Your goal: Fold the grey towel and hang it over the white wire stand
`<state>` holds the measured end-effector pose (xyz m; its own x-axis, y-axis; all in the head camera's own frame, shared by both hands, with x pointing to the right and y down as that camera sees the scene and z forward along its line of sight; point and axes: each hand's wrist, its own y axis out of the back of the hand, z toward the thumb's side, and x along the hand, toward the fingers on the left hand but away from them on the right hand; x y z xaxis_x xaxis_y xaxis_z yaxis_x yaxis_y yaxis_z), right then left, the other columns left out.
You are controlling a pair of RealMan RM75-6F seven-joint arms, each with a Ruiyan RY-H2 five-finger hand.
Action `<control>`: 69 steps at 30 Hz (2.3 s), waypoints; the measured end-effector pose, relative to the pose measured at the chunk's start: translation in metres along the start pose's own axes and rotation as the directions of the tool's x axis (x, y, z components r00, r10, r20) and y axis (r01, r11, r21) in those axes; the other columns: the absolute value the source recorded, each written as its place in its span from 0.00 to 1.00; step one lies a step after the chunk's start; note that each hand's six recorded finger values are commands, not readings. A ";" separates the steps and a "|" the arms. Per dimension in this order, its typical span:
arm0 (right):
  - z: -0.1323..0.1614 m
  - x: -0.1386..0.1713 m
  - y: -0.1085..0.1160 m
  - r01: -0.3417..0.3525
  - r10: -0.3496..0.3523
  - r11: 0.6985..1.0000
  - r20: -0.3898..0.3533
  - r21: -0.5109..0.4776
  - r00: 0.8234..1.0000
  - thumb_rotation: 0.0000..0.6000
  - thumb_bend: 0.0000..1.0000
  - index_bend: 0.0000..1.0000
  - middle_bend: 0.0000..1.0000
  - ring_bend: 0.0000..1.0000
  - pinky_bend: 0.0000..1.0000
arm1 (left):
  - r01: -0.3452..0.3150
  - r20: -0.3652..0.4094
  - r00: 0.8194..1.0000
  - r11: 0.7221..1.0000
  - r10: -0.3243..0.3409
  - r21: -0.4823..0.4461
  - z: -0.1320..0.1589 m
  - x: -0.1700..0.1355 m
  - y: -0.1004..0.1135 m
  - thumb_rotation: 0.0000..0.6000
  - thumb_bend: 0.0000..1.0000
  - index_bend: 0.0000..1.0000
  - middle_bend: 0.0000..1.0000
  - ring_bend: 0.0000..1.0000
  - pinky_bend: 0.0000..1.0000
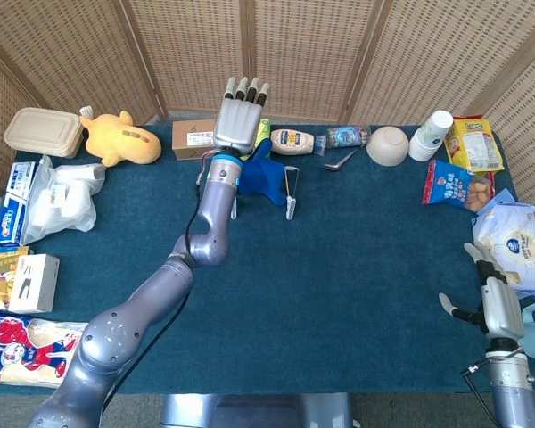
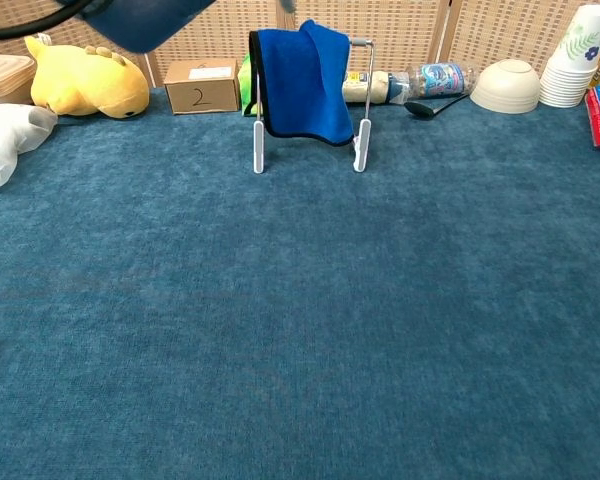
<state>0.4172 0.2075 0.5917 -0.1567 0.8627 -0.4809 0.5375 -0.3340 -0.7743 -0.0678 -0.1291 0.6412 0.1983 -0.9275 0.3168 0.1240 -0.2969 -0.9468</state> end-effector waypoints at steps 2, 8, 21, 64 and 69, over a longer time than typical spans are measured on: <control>0.001 0.000 0.000 -0.001 0.001 1.000 -0.001 0.001 1.000 1.00 0.25 0.02 0.04 0.00 0.00 | 0.004 0.006 1.000 1.000 -0.004 -0.010 -0.003 -0.003 -0.004 1.00 0.18 0.06 0.00 0.00 0.00; 0.003 0.000 -0.002 -0.006 0.006 1.000 -0.004 0.004 1.000 1.00 0.25 0.02 0.04 0.00 0.00 | 0.005 0.031 0.999 1.000 -0.004 -0.013 -0.005 -0.011 -0.013 1.00 0.18 0.06 0.00 0.00 0.00; -0.003 0.003 0.002 0.002 -0.002 1.000 0.014 0.002 1.000 1.00 0.25 0.02 0.04 0.00 0.00 | 0.015 0.052 0.999 0.999 -0.013 -0.045 0.011 -0.014 -0.016 1.00 0.18 0.06 0.00 0.00 0.00; -0.015 0.007 0.008 0.023 -0.022 1.000 0.032 -0.015 0.999 1.00 0.26 0.02 0.04 0.00 0.00 | 0.007 0.115 0.993 0.989 0.010 -0.151 0.065 -0.016 -0.002 1.00 0.18 0.06 0.00 0.00 0.00; -0.013 0.007 0.009 0.026 -0.025 1.000 0.028 -0.018 0.999 1.00 0.26 0.02 0.04 0.00 0.00 | -0.001 0.122 0.992 0.976 0.028 -0.217 0.064 -0.016 0.004 1.00 0.18 0.06 0.00 0.00 0.00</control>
<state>0.4319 0.2159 0.5866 -0.1933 0.8599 -0.4725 0.5481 -0.3048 -0.7789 -0.0079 -0.1006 0.6356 0.3184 -0.9009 0.2949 -0.0899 -0.3384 -0.9367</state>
